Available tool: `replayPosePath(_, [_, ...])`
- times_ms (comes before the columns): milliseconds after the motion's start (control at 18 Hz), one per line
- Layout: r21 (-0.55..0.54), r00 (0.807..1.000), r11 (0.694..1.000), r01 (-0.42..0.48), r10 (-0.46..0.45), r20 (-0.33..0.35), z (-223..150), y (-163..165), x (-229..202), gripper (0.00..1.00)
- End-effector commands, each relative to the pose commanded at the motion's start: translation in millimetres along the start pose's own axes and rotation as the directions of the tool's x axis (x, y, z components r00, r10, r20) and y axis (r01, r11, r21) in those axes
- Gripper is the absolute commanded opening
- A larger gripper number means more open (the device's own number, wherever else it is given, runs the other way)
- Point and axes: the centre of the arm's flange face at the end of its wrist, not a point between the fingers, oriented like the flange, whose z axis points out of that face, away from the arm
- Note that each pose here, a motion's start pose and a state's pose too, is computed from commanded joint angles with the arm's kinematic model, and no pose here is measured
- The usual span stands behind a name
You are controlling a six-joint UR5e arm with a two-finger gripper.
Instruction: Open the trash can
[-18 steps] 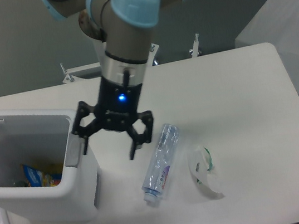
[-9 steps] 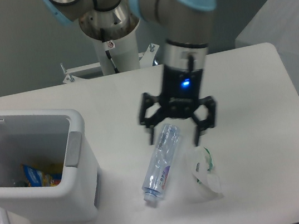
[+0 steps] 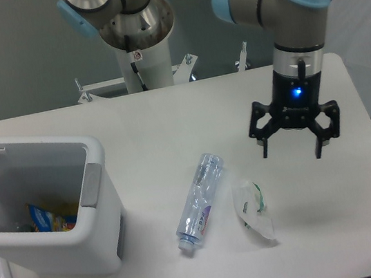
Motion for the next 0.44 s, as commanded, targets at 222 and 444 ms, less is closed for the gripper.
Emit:
replayPosePath(222, [-0.136,0.994,0.985,-0.108,0.108,-0.009,24.2,5.9,-15.5,1.0])
replayPosePath(444, [-0.233,0.985,0.958,-0.169,0.158,-0.066,35.9,1.1,-16.2,1.0])
